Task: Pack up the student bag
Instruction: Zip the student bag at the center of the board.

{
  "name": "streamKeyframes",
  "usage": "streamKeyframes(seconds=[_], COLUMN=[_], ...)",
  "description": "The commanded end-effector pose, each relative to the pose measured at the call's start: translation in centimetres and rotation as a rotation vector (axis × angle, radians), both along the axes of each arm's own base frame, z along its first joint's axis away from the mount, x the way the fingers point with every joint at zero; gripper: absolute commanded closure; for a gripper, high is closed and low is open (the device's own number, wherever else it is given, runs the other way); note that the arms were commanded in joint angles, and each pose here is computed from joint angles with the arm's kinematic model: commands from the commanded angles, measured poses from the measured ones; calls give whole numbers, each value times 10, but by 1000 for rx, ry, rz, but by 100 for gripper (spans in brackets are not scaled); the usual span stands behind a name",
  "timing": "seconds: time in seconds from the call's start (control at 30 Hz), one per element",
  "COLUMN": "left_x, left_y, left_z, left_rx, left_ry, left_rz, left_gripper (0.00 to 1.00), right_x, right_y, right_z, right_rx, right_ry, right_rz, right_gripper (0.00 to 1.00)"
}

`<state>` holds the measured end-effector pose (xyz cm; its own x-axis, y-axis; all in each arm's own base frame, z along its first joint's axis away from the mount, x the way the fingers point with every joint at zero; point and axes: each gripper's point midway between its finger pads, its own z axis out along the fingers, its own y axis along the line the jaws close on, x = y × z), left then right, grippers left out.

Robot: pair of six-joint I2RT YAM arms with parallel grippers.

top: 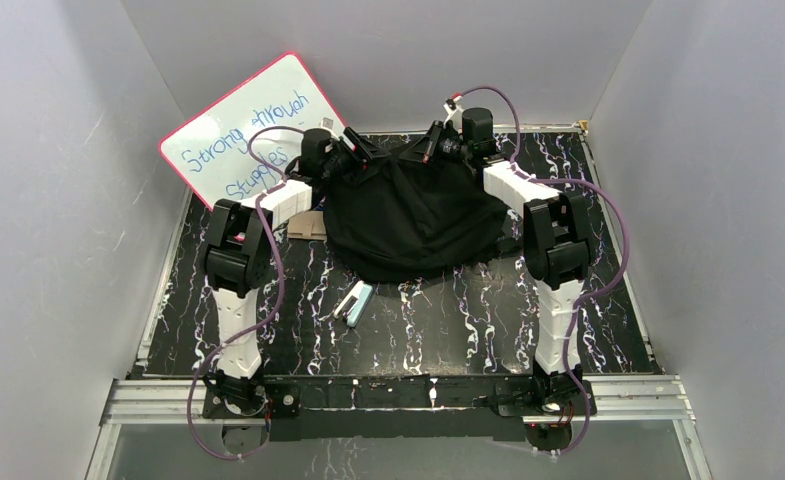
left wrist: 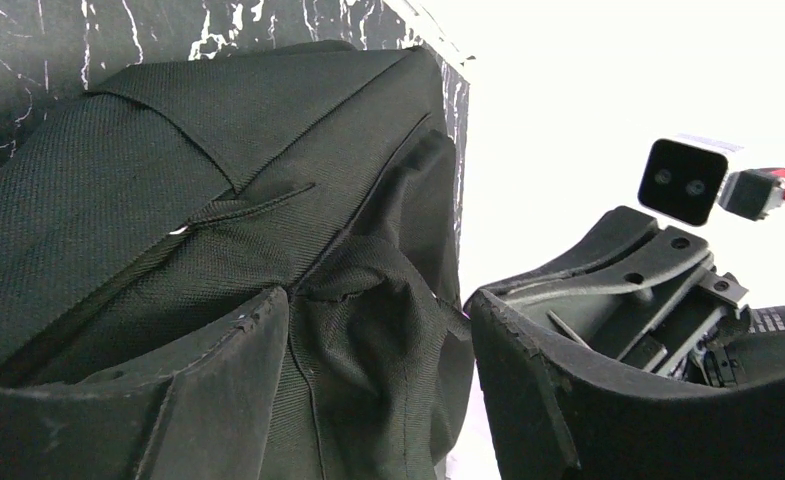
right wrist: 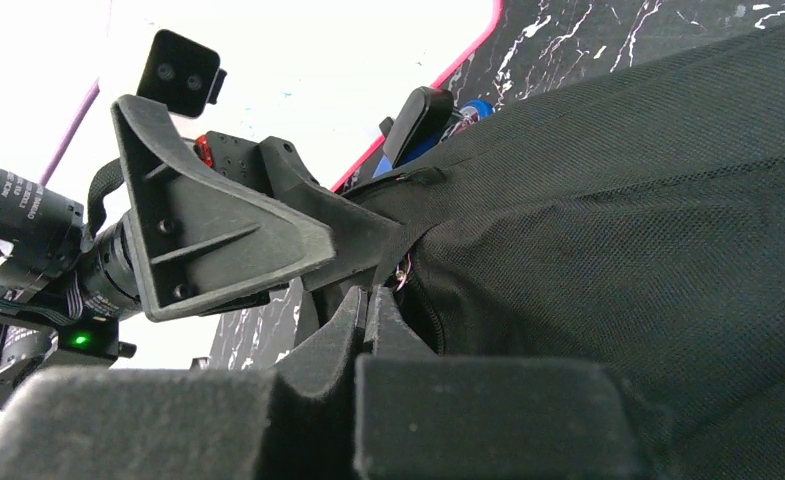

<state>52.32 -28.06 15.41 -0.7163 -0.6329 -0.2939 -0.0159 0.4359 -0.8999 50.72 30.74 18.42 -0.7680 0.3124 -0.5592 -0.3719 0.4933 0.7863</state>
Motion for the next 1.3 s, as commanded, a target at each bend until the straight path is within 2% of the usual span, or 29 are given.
streamKeyframes(seconds=[0.0,0.23,0.53,0.6,0.8,1.27], left_x=[-1,4,6,6,6,5], left_y=[-12,-14,-19,-20,-10,5], left_z=[4,-10,-30,-33,-45,-60], left_rx=[7,3,-3,-4,32,44], left_ry=[2,27,36,37,58,98], left_rz=[-25,-18,-46,-52,-23,5], left_gripper=[36,51,93,100,100,100], right_x=[-5,-10,-18,-19,-26,-55], right_y=[-2,-2,-6,-8,-17,-48], right_z=[53,55,51,49,44,23], right_rx=[33,22,7,3,-30,-223], right_ry=[-167,-189,-173,-164,-143,-113], right_rz=[45,80,87,87,79,33], right_gripper=[100,100,100,100,100,100])
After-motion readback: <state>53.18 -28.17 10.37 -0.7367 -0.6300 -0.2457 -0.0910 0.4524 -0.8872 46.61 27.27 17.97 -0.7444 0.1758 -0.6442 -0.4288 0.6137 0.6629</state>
